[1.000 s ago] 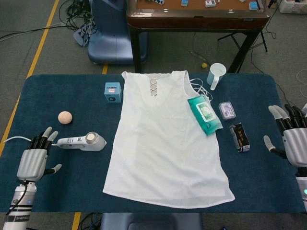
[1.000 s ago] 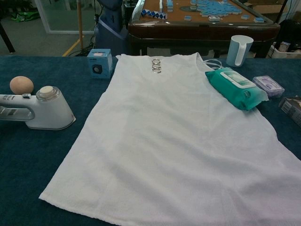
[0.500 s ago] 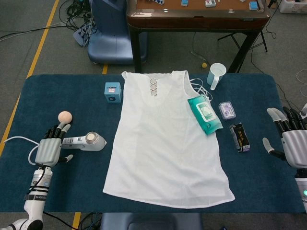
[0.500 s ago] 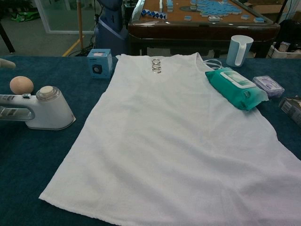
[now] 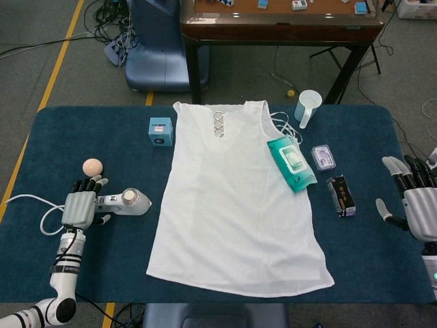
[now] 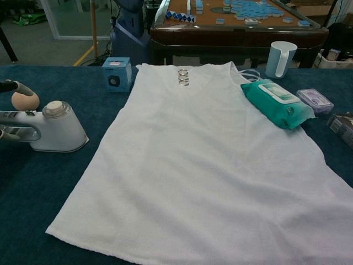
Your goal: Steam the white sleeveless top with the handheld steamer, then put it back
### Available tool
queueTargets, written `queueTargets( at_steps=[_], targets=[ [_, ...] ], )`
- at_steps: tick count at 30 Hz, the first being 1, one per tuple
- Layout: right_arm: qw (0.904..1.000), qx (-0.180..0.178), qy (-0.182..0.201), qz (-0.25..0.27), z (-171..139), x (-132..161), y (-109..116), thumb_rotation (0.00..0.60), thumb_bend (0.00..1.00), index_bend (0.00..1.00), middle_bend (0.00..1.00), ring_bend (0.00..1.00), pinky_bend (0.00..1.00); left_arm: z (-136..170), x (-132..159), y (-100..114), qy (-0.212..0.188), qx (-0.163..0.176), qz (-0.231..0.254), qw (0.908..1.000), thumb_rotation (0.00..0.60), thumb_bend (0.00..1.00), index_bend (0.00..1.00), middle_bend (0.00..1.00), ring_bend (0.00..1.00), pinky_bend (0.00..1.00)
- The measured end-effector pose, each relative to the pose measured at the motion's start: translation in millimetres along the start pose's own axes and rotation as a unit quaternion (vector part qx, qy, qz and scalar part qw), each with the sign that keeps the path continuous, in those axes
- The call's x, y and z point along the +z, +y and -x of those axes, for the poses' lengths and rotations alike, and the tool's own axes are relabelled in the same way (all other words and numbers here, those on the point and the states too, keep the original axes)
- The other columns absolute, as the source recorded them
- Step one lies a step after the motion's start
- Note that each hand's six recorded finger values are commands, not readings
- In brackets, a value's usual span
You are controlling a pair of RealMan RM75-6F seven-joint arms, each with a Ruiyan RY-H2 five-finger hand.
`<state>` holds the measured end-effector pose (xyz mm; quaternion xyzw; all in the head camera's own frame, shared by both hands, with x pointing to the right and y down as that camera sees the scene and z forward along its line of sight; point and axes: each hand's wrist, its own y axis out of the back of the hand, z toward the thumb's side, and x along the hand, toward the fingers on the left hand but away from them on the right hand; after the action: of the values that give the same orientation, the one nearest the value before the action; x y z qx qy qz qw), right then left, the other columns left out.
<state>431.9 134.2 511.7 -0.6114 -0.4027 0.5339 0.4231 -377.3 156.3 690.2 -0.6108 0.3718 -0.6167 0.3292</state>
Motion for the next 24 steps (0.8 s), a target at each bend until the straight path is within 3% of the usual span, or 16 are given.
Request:
queueTargets(
  at_steps=[24],
  targets=[
    [0.9999, 0.008, -0.009, 0.003, -2, -7, -3, 0.600, 0.38, 0.00, 0.13, 0.02, 0.00, -32, -10, -14, 0.041, 0.021, -0.001, 0.9989, 0.600, 0.12, 0.37, 0.38, 0.26, 0.17]
  ],
)
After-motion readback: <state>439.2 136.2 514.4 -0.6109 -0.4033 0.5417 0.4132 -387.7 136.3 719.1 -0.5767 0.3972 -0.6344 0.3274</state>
